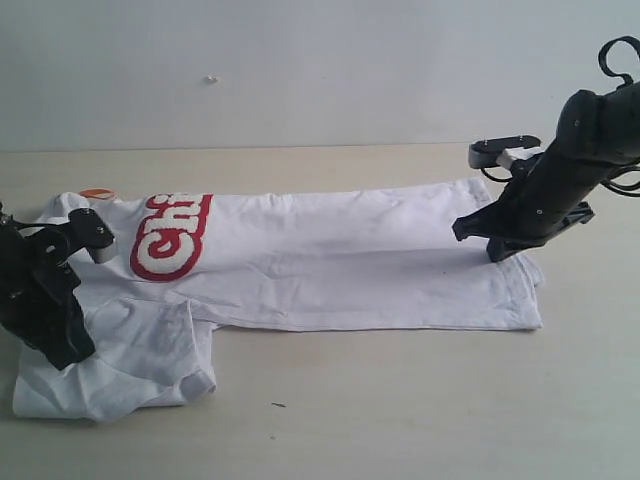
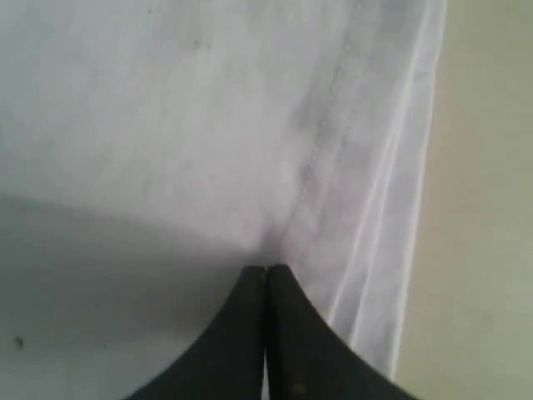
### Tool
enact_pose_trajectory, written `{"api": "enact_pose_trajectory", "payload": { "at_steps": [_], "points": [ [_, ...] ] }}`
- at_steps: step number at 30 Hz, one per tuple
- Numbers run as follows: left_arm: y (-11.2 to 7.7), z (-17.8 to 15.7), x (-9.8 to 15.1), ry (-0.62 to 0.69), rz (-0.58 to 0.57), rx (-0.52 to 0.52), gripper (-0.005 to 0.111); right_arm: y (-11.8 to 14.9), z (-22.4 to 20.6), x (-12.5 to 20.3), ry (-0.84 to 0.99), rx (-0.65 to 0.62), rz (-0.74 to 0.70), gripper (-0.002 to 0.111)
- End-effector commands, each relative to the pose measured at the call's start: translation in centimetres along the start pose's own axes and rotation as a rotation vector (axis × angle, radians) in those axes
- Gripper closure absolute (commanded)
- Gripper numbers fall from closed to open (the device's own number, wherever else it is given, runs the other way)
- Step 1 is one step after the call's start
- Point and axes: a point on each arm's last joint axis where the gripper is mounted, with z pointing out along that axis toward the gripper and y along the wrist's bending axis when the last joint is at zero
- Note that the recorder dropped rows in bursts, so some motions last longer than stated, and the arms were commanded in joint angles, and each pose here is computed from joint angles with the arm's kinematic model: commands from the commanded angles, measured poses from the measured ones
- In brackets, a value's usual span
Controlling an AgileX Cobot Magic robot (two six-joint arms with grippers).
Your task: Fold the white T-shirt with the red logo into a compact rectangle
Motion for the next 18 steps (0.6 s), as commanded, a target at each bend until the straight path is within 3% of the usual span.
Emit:
{"api": "enact_pose_trajectory", "payload": {
  "at_steps": [1, 9, 18],
  "points": [
    [0.0, 0.2, 0.0, -0.017, -0.021, -0.013, 0.107, 0.3, -0.6, 1.9, 0.087, -0.013, 0.003, 0.108],
    [-0.1, -0.2, -0.3, -0.040, -0.029, -0.013, 0.106, 0.8, -3.3, 2.1, 0.119, -0.035, 0.011, 0.108],
    [-2.8, -2.5, -0.6, -0.022, 0.044, 0.028, 0.080, 0.9, -4.1, 1.7, 0.077, -0.033, 0.012, 0.108]
  ]
}}
